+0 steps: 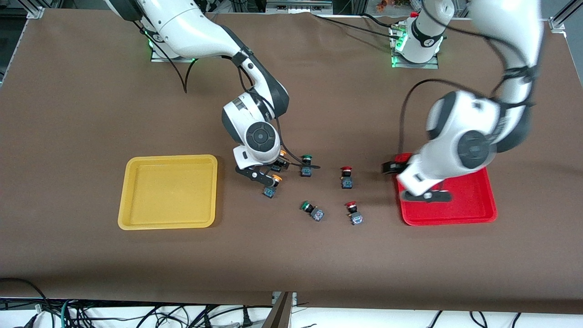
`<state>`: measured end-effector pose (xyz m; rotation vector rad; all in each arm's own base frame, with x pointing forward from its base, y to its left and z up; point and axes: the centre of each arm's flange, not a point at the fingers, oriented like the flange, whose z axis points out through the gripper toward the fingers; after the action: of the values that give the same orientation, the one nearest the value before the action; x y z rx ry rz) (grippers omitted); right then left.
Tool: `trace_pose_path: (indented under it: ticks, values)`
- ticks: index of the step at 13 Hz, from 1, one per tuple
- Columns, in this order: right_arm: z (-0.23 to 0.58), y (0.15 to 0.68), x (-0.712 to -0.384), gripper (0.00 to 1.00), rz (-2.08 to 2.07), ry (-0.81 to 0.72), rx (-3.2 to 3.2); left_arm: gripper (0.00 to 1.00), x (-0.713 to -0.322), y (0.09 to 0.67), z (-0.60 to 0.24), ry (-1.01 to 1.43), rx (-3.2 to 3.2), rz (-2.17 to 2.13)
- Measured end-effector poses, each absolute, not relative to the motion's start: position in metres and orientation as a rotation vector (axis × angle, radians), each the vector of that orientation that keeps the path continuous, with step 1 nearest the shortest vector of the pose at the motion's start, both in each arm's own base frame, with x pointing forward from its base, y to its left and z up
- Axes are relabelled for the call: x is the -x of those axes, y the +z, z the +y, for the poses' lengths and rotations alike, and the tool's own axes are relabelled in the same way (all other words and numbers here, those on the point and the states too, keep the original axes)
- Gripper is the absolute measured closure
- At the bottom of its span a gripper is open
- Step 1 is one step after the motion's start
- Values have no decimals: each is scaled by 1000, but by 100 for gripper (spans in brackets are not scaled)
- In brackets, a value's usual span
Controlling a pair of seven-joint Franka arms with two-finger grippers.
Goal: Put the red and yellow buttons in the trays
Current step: 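Grasp the orange button with the right gripper while the left gripper grasps the red one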
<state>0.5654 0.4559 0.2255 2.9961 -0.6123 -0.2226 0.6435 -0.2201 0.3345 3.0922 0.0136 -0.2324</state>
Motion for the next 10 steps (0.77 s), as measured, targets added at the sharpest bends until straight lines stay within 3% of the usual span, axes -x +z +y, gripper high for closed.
trace_pose_path:
  ticks: [6,7,10]
  values:
    - [463,180,-551,1,-706,-138,-3062,0,-621,238,-313,-190,-3086,-73]
    - [465,177,-549,7,-702,-135,-3065,0,-617,223,-323,-181,-3084,-92]
    - [470,176,-546,45,-695,-116,-3082,0,-607,186,-336,-205,-3092,-125]
